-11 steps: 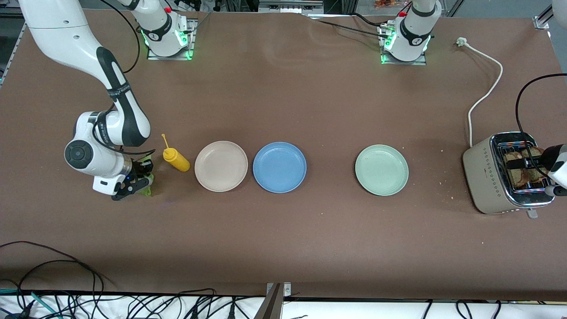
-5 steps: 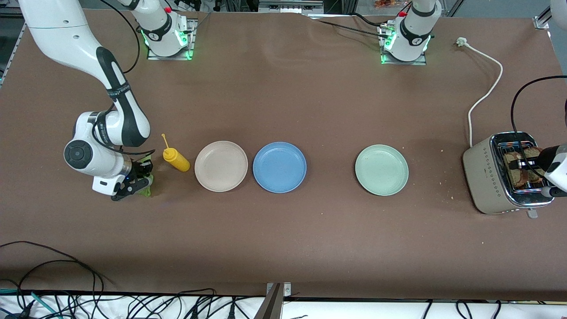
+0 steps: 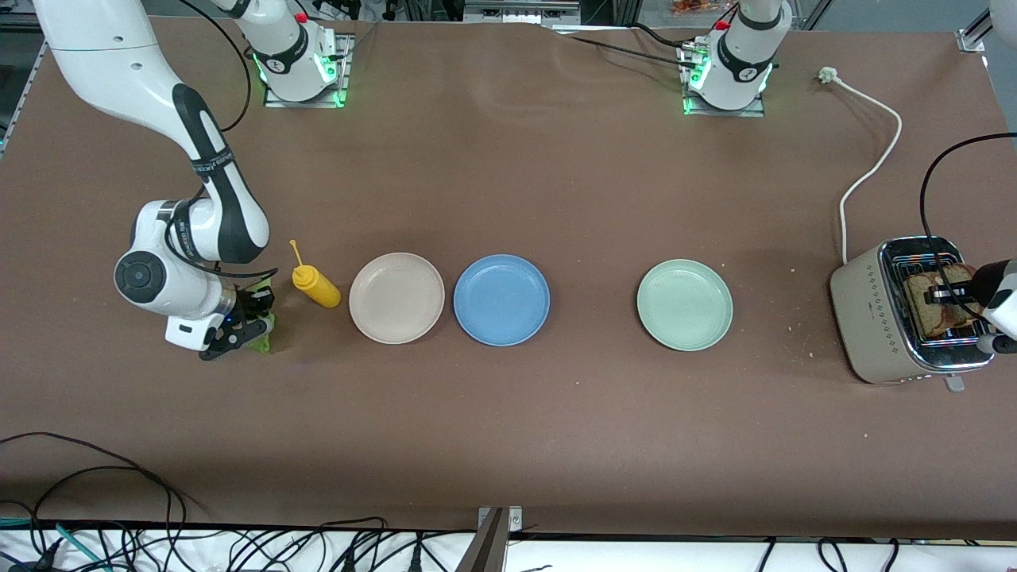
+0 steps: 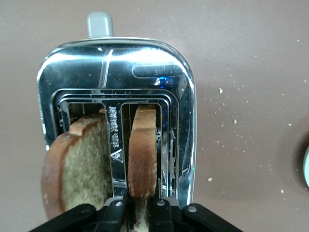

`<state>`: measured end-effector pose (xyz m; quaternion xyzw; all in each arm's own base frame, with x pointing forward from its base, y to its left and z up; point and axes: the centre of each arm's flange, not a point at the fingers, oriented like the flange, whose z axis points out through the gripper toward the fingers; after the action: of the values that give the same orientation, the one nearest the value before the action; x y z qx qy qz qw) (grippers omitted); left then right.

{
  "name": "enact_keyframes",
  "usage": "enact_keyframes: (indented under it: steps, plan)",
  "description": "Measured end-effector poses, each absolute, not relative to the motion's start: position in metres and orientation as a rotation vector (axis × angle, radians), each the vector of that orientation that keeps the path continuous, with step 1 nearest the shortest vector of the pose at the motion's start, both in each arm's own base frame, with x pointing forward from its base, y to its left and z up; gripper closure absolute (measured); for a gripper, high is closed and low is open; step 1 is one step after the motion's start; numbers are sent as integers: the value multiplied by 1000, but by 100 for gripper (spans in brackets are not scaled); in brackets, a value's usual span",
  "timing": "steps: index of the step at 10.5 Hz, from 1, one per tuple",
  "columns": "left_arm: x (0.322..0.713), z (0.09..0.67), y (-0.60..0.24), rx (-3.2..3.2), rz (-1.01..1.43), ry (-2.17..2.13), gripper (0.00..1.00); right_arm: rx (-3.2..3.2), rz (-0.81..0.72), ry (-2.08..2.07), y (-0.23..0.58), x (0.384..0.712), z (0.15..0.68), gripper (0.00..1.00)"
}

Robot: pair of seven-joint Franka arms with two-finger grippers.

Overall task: Make sandwich in blue plate with both arms
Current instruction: 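Lift the bread slice out of the toaster with the left gripper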

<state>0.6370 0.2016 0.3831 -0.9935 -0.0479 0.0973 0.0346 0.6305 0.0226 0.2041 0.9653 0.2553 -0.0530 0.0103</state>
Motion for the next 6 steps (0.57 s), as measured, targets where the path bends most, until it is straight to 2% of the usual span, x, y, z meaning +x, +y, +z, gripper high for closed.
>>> enact_keyframes:
  steps: [2,3,6]
  plan:
    - [633,415,200,-3057,290,-153,87,3012,-155,797,23,633,207,82]
    - [628,437,197,-3060,297,-156,91,3012,-149,797,23,634,208,82]
    - [622,499,180,-3070,308,-133,91,3012,-156,797,23,636,212,82]
